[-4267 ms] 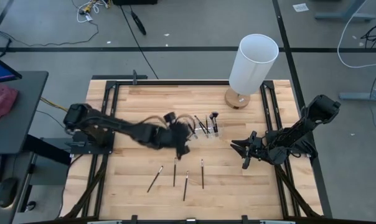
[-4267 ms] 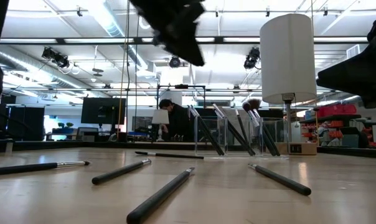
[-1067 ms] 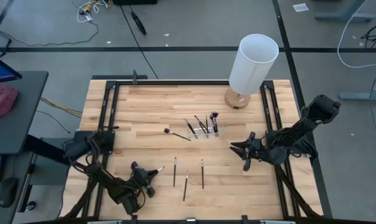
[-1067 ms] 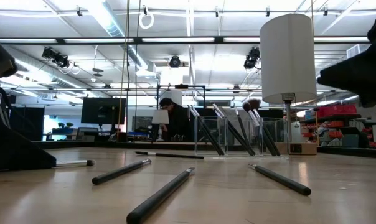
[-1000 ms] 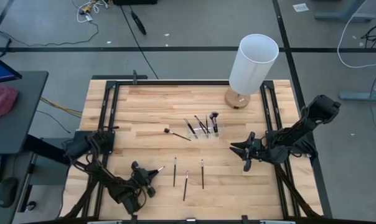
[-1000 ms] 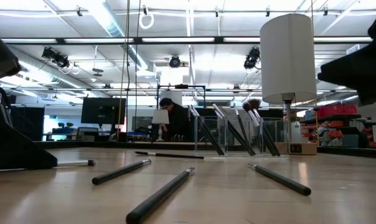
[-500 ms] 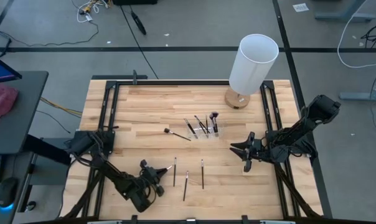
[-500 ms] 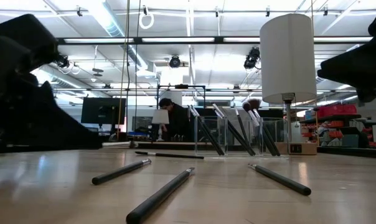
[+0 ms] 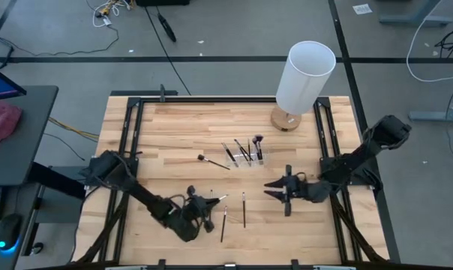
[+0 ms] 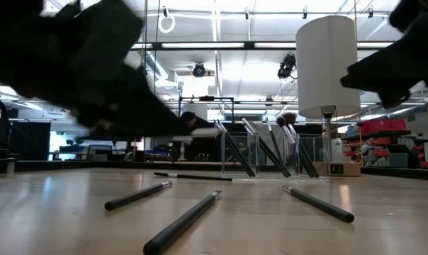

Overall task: Pick & Place Makeup Supplies
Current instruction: Put the black makeup brush into the transparent organizer

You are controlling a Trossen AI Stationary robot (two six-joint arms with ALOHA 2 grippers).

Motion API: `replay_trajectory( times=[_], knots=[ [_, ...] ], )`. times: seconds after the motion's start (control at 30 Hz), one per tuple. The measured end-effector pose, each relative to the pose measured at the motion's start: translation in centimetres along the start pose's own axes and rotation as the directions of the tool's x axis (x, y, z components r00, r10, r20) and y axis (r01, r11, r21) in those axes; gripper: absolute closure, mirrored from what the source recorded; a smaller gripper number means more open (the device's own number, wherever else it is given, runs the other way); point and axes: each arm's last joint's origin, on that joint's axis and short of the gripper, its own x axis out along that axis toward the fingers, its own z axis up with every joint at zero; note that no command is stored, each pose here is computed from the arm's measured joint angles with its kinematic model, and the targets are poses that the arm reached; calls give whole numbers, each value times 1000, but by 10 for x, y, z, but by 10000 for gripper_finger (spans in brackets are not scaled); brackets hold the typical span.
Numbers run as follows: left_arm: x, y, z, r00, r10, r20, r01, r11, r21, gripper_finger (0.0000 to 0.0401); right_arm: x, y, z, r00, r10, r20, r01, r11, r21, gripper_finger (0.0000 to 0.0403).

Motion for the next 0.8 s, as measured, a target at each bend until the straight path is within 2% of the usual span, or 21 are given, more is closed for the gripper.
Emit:
replay_trajectory(
  times=[0.23,0.43,0.57,0.7,0.8],
  knots=[
    [15,-1,57,986,-133,98,124,988,95,385,17,-9,0,997,40,-70,-41,999,-6,250],
    [23,2,95,937,-284,201,262,956,131,382,28,-6,0,997,62,42,-60,997,-43,228],
    [28,5,102,908,-354,222,335,934,120,384,35,0,2,985,97,142,-87,993,-78,225],
    [29,5,102,908,-354,224,335,935,118,381,53,14,8,969,165,184,-143,982,-124,225],
    [29,5,102,907,-356,225,337,934,118,382,69,24,13,965,159,207,-130,980,-149,224]
  ],
)
